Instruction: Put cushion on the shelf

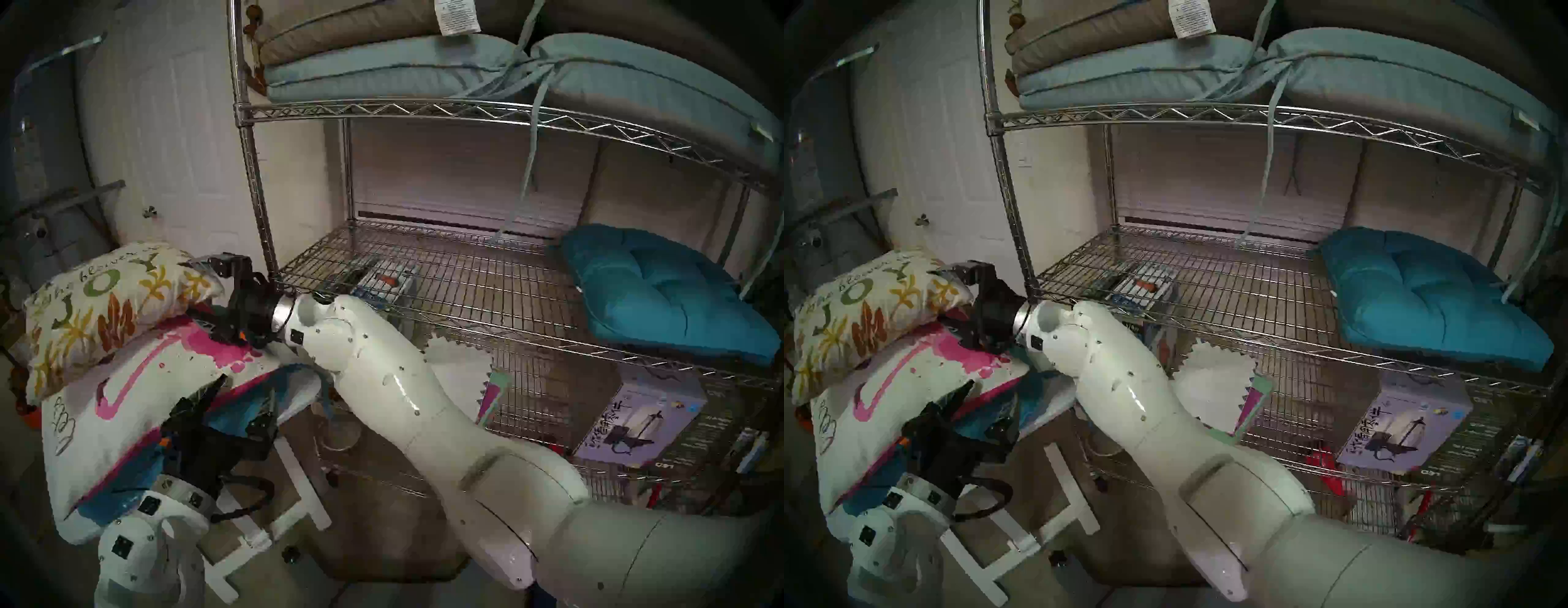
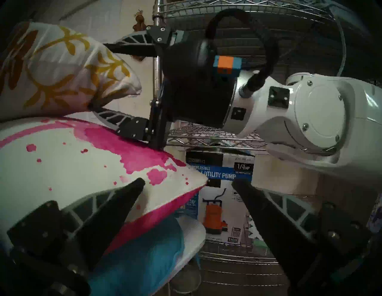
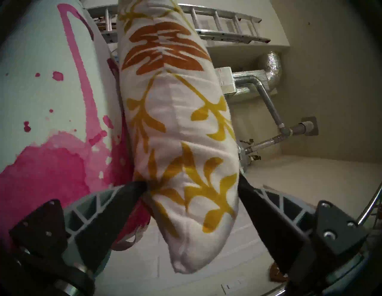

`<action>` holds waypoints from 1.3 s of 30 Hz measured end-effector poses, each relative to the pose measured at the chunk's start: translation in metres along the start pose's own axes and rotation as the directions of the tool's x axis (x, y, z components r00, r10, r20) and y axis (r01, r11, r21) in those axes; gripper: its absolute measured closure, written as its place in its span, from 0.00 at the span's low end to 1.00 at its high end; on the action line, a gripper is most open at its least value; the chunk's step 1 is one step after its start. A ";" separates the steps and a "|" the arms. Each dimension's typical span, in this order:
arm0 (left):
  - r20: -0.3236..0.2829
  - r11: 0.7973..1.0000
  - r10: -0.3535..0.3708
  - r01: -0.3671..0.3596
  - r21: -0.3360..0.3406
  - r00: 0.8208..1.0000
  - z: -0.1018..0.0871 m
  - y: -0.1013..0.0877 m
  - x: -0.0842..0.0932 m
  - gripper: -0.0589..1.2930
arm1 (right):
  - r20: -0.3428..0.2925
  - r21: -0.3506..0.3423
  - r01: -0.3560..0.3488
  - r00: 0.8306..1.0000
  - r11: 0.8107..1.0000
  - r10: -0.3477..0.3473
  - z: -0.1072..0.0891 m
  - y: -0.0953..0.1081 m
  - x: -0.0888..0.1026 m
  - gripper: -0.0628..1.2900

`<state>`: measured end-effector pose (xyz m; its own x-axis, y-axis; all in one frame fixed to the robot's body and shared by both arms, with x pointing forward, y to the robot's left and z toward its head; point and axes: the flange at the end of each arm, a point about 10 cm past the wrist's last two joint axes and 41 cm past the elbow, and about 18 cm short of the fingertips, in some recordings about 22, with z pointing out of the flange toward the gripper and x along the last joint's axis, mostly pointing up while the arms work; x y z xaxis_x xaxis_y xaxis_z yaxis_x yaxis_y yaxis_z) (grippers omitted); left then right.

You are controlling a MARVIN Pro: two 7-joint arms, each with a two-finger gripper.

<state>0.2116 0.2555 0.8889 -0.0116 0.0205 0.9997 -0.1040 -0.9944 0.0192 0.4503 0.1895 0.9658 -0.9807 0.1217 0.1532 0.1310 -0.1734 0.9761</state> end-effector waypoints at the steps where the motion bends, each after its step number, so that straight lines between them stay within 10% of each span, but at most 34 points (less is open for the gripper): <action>1: 0.000 1.000 0.000 0.000 0.000 1.000 0.000 0.000 0.000 0.02 | -0.001 0.003 0.002 1.000 1.000 -0.002 0.000 0.000 0.000 0.05; 25: 0.000 1.000 0.000 0.000 0.000 1.000 0.000 0.000 0.000 0.02 | -0.018 0.040 0.088 0.996 0.995 -0.087 0.022 0.045 -0.015 0.06; 27: 0.000 1.000 0.000 0.000 0.000 1.000 0.000 0.000 0.000 0.02 | -0.023 0.022 0.096 0.995 0.995 -0.096 0.017 0.052 -0.016 0.97; 39: 0.000 1.000 0.000 0.000 0.000 1.000 0.000 0.000 0.000 0.02 | -0.003 -0.083 0.104 0.994 0.991 -0.105 -0.036 0.069 -0.036 0.96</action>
<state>0.2117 0.2556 0.8888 -0.0113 0.0205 0.9997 -0.1039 -0.9944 0.0192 0.4894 0.1380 1.0224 -0.9894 0.1363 0.0494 0.0153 -0.2402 0.9706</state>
